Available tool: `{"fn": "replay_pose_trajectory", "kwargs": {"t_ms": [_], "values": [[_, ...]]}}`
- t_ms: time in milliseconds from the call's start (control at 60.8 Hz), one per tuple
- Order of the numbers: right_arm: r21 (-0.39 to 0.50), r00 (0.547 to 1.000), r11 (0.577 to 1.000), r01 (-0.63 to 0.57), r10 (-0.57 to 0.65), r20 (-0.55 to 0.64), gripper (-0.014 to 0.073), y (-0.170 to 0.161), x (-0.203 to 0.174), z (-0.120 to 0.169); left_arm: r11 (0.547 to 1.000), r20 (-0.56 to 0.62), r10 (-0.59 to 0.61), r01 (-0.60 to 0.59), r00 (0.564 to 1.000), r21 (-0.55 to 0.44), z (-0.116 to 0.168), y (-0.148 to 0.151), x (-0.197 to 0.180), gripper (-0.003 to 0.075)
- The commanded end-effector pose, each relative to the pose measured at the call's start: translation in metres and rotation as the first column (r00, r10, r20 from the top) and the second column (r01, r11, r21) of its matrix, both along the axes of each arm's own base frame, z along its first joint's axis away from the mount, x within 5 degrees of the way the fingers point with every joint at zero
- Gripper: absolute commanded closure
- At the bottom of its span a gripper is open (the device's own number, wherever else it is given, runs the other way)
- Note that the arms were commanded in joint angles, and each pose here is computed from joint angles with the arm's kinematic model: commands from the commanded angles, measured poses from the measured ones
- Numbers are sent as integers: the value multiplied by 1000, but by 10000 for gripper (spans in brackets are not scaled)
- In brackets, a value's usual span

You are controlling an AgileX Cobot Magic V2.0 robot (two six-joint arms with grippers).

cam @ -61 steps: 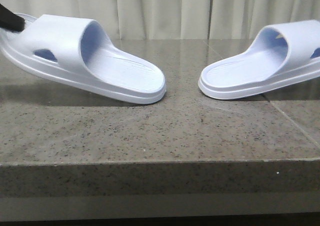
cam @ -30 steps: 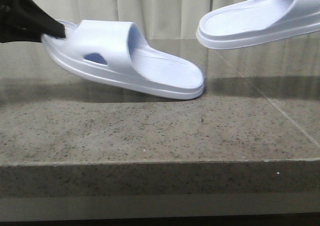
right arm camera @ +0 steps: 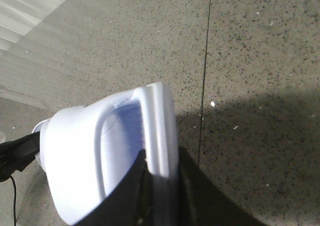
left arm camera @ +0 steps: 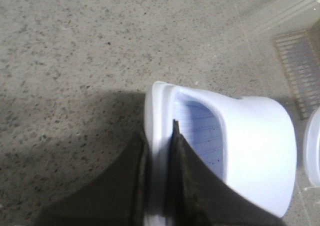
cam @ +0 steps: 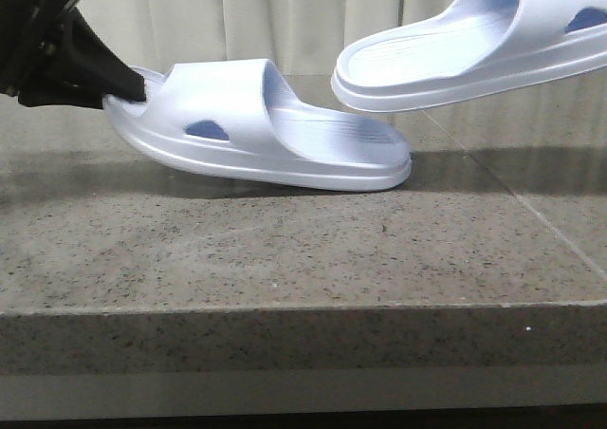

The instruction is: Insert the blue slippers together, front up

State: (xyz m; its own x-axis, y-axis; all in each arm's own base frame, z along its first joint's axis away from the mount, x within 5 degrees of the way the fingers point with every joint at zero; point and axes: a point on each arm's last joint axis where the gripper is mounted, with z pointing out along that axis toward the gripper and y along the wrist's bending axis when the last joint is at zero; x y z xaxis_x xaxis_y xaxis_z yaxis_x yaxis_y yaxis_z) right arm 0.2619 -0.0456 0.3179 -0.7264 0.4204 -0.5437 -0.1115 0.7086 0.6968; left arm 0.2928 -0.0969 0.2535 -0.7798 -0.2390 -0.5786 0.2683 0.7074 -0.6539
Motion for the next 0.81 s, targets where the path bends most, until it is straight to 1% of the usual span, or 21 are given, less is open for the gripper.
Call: {"fn": "replay_pose_trajectory", "kwargs": {"t_ms": [0,99,197,345,559,789], "values": [[31,996,999,24,-27,84,712,3,-1,19,1000,58,-7,9,998,-27,19,-3,-3,741],[29,996,998,47,-49,75,712,2,-1,15,1000,57,-9,10,998,-24,18,-3,-3,741],[25,996,997,74,-76,50,712,5,0,3,1000,57,-14,15,998,-15,17,-3,-3,741],[6,996,996,86,-86,36,712,23,5,-10,1000,56,-15,16,998,-17,17,-3,-3,741],[-12,998,1000,7,-6,64,712,75,15,-13,1000,57,-24,24,998,-2,16,-3,-4,741],[34,992,991,-126,126,-9,712,144,24,-38,1000,56,-29,29,998,-4,16,-3,-4,741]]}}
